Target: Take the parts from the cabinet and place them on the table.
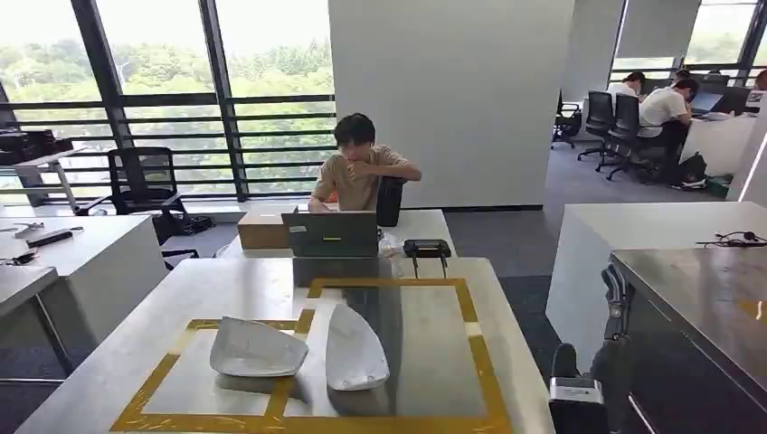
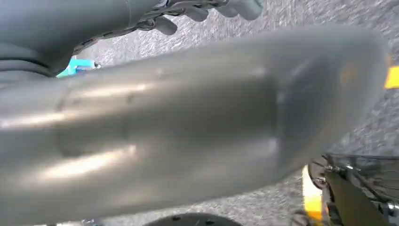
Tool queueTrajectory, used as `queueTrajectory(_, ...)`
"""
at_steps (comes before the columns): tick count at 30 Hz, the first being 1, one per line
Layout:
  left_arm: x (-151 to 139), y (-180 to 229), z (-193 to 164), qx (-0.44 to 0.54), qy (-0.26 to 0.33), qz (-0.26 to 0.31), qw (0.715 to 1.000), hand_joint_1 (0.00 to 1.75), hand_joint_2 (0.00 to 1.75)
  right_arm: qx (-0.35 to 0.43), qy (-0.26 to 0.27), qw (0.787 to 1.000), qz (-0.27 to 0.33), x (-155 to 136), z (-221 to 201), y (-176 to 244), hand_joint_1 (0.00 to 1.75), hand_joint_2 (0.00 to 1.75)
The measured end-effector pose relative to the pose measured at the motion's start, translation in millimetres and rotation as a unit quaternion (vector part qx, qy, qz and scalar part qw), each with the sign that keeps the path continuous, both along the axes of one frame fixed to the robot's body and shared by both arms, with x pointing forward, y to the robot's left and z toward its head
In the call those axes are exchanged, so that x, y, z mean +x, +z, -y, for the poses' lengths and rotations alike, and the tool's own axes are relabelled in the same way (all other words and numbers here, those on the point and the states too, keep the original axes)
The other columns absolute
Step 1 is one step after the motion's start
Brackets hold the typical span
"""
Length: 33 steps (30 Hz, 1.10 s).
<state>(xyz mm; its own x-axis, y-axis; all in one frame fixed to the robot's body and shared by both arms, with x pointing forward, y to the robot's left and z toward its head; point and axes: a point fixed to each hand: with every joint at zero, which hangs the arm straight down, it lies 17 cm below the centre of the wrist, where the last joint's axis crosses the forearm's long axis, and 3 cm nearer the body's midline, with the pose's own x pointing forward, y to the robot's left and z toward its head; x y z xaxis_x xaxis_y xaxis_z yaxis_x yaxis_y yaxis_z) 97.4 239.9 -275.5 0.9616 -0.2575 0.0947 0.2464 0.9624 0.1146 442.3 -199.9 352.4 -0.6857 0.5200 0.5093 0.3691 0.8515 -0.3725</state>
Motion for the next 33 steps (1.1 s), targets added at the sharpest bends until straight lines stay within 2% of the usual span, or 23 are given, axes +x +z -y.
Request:
queueTrajectory(4, -1.8, -0.4, -0.8, 0.0, 0.0, -0.001, 1.0, 0.0, 0.0, 0.007, -0.017, 0.999, -0.027, -4.6, 12.9, -26.2, 0.0, 0.0)
queueTrajectory(10, -16.0, -3.0, -4.8, 0.001, 0.011, -0.007, 1.0, 0.0, 0.0, 0.018, -0.088, 0.99, -0.106, -28.2, 71.5, -108.6, 0.0, 0.0)
queueTrajectory(14, -23.8, -4.3, -9.2, 0.004, 0.015, -0.013, 1.0, 0.0, 0.0, 0.016, -0.112, 0.983, -0.144, -36.4, 95.5, -139.2, 0.0, 0.0)
queueTrajectory(15, -25.1, -4.4, -10.5, 0.006, 0.011, -0.016, 1.0, 0.0, 0.0, 0.012, -0.114, 0.974, -0.197, -29.4, 100.1, -165.6, 0.0, 0.0)
queueTrajectory(16, -27.2, -4.6, -11.3, 0.008, 0.006, -0.021, 1.0, 0.0, 0.0, 0.019, -0.126, 0.956, -0.265, -21.0, 113.9, -202.6, 0.0, 0.0)
queueTrajectory(17, -27.8, -4.6, -11.9, 0.01, 0.002, -0.023, 1.0, 0.0, 0.0, 0.033, -0.147, 0.929, -0.338, -16.2, 134.7, -252.1, 0.0, 0.0)
queueTrajectory(19, -27.1, -4.4, -9.8, 0.008, -0.003, -0.024, 1.0, 0.0, 0.0, 0.046, -0.181, 0.89, -0.416, -39.8, 166.7, -326.4, 0.0, 0.0)
queueTrajectory(24, -26.3, -4.2, -8.7, 0.007, -0.004, -0.024, 1.0, 0.0, 0.0, 0.058, -0.198, 0.864, -0.46, -54.4, 184.1, -374.2, 0.0, 0.0)
queueTrajectory(26, -26.3, -4.2, -8.4, 0.006, -0.005, -0.023, 1.0, 0.0, 0.0, 0.087, -0.18, 0.845, -0.496, -63.9, 183.6, -409.2, 0.0, 0.0)
queueTrajectory(28, -28.2, -4.5, -9.2, 0.006, -0.004, -0.024, 1.0, 0.0, 0.0, 0.139, -0.164, 0.805, -0.553, -87.7, 182.2, -458.3, 0.0, 0.0)
queueTrajectory(31, -31.9, -4.8, -5.9, 0.002, 0.005, -0.025, 1.0, 0.0, 0.0, 0.218, -0.179, 0.702, -0.654, -161.4, 181.7, -533.6, 0.0, 0.0)
queueTrajectory(32, -33.5, -5.0, -5.6, 0.001, 0.01, -0.027, 1.0, 0.0, 0.0, 0.257, -0.201, 0.639, -0.697, -204.1, 179.5, -564.5, 0.0, 0.0)
queueTrajectory(33, -35.5, -5.2, -5.7, 0.0, 0.014, -0.028, 1.0, 0.0, 0.0, 0.278, -0.217, 0.591, -0.726, -238.5, 175.5, -584.0, 0.0, 0.0)
